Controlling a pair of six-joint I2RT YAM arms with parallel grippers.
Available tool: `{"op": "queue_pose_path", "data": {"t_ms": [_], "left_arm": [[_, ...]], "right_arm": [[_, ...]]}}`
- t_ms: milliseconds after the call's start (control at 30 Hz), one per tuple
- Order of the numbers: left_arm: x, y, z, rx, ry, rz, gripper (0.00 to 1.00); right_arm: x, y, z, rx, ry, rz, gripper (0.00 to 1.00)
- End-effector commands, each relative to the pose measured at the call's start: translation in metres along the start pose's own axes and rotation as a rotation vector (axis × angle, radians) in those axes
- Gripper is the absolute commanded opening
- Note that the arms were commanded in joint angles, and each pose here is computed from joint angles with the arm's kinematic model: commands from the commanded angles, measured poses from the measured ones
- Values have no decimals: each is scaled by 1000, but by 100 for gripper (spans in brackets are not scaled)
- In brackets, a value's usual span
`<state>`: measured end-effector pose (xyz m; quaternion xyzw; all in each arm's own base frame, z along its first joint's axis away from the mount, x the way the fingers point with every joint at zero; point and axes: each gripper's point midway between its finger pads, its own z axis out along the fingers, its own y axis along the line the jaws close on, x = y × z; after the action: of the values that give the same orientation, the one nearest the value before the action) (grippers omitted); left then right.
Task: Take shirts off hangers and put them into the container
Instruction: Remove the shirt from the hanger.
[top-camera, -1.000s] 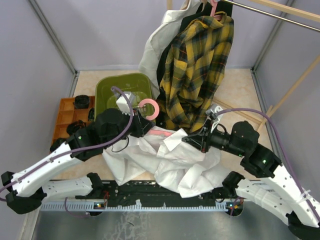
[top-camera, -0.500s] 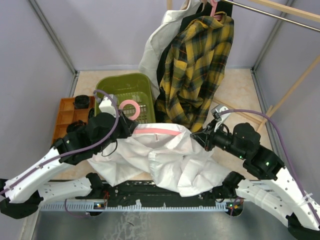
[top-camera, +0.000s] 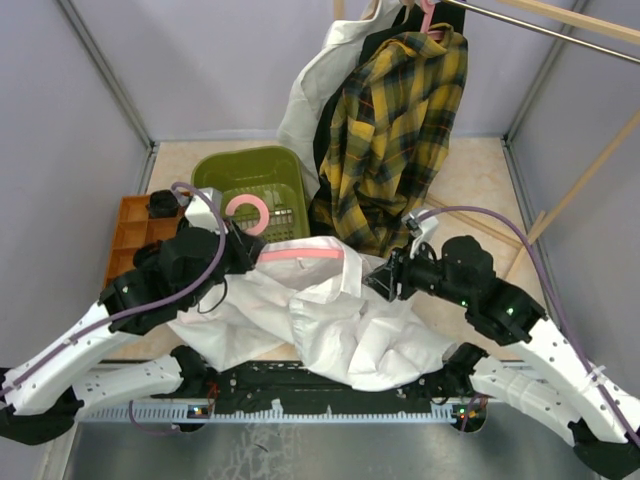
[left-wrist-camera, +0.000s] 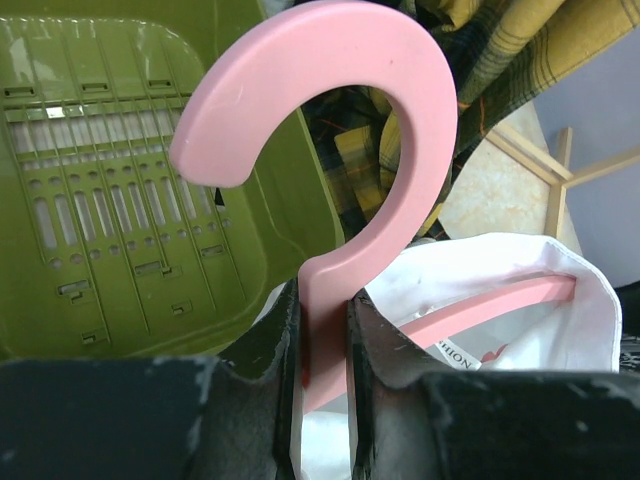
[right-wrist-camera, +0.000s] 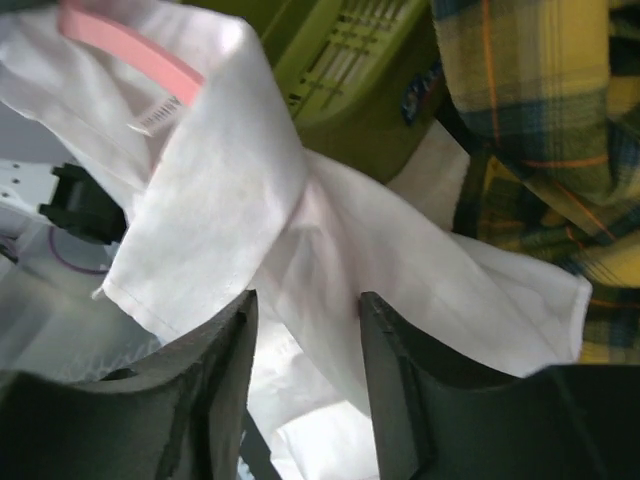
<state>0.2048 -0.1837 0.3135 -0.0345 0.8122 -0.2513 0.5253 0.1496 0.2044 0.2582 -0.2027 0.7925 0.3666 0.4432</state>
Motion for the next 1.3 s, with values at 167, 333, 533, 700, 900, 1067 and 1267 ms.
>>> {"op": "queue_pose_path", "data": {"t_ms": [167, 333, 533, 700, 900, 1067, 1267], "left_arm": [[1, -9, 4, 35, 8, 13, 0], [4, -11, 8, 31, 25, 25, 0], [8, -14, 11, 38, 46, 40, 0], [5, -20, 12, 56, 41, 56, 0], [-1, -9, 6, 20, 16, 50, 0], [-6, 4, -3, -23, -5, 32, 0], [-10, 16, -13, -42, -39, -13, 0]], "right_arm": [[-72, 38, 10, -120, -134, -4, 63], [-73, 38, 25, -88, -69, -27, 71], [-80, 38, 32, -70, -67, -17, 76], [-56, 44, 62, -52, 74, -38, 76], [-28, 27, 56, 23, 144, -51, 31], [-21, 0, 28, 139, 51, -36, 6], [-2, -23, 5, 231, 45, -7, 0]]}}
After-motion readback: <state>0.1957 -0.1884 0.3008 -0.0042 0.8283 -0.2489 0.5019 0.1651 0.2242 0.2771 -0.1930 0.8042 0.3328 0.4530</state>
